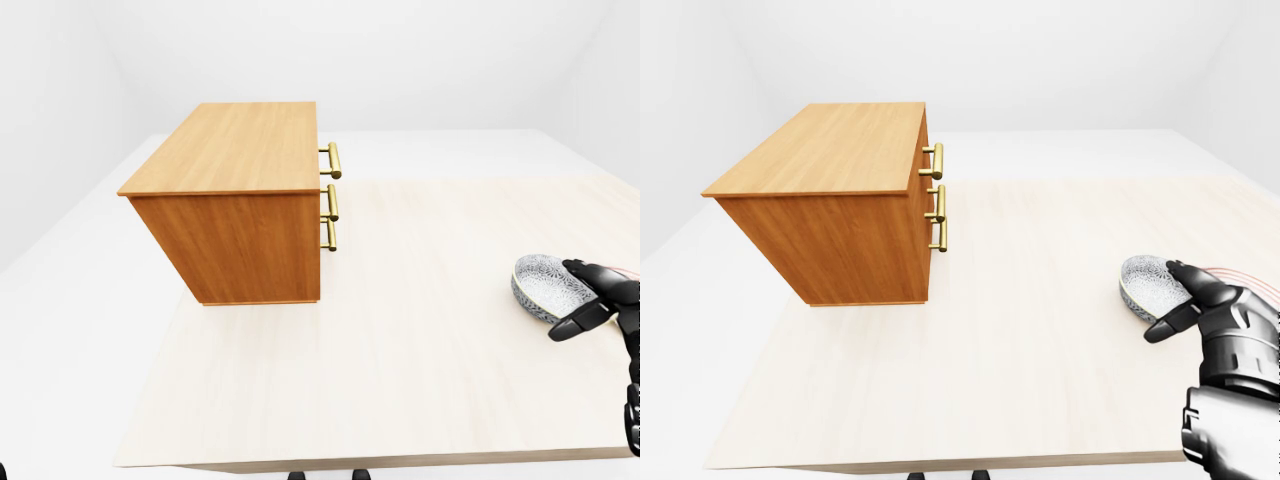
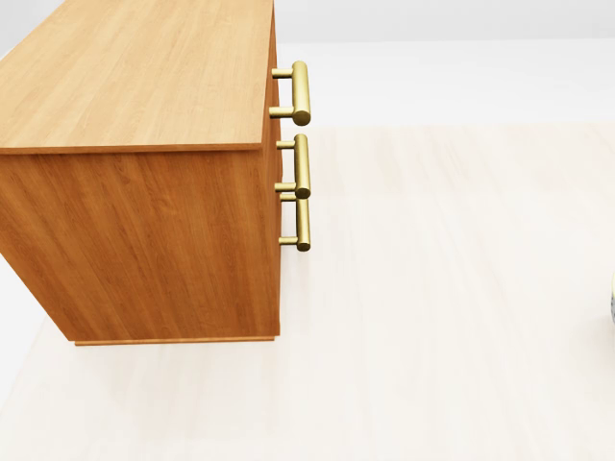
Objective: Put the bowl on top of the cabinet.
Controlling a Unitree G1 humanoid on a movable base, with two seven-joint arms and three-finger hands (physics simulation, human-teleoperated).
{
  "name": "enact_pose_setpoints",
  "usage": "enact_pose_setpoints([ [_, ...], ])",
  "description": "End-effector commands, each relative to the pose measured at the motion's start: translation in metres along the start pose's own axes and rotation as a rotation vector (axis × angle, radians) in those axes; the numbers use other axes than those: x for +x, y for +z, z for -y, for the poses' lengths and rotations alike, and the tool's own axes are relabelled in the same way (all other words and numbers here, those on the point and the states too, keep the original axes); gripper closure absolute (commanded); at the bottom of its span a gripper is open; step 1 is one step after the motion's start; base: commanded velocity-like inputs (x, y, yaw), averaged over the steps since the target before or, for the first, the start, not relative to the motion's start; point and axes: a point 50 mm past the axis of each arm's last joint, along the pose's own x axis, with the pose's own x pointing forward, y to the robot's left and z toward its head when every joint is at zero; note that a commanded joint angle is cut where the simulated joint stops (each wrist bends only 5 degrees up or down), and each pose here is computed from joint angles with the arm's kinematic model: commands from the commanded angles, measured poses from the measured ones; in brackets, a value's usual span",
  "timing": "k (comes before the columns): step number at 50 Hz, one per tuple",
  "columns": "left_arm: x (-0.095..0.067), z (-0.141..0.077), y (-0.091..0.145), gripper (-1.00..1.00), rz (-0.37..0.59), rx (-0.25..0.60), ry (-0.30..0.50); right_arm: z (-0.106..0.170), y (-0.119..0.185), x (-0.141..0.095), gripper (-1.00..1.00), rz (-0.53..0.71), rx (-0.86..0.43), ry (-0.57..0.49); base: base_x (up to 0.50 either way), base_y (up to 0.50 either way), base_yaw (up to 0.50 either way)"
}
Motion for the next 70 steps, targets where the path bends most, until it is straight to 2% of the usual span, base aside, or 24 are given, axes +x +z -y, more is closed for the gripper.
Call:
enact_pose_setpoints([
  [1,0.001,-0.001,0.0,-1.0,0.0,-0.002,0.003,-0.008,0.006,0.003,-1.0,0.006,-0.014,0.016,0.0,0.0,0.0],
  [8,0.001,-0.002,-0.001,-1.0,-0.003,0.002,0.006,-0.028,-0.007,0.009,-1.0,-0.031,0.007,0.047,0.0,0.0,0.0],
  [20,0.0,-0.001,-0.001,-1.0,-0.007,0.004,0.004,-0.042,-0.015,0.012,-1.0,-0.051,0.036,0.068,0.0,0.0,0.0],
  [67,0.0,-0.001,0.0,-1.0,0.0,0.002,0.002,-0.05,-0.023,0.013,-1.0,-0.076,0.046,0.075,0.0,0.0,0.0],
  [68,0.0,-0.001,0.0,-1.0,-0.001,0.001,0.002,-0.049,-0.023,0.013,-0.54,-0.075,0.047,0.075,0.0,0.0,0.0],
  [69,0.0,-0.001,0.0,-1.0,-0.001,0.001,0.002,-0.05,-0.024,0.013,1.0,-0.075,0.048,0.076,0.0,0.0,0.0],
  [70,0.0,0.0,0.0,-1.0,0.0,0.001,0.002,-0.05,-0.024,0.013,1.0,-0.075,0.05,0.078,0.0,0.0,0.0],
])
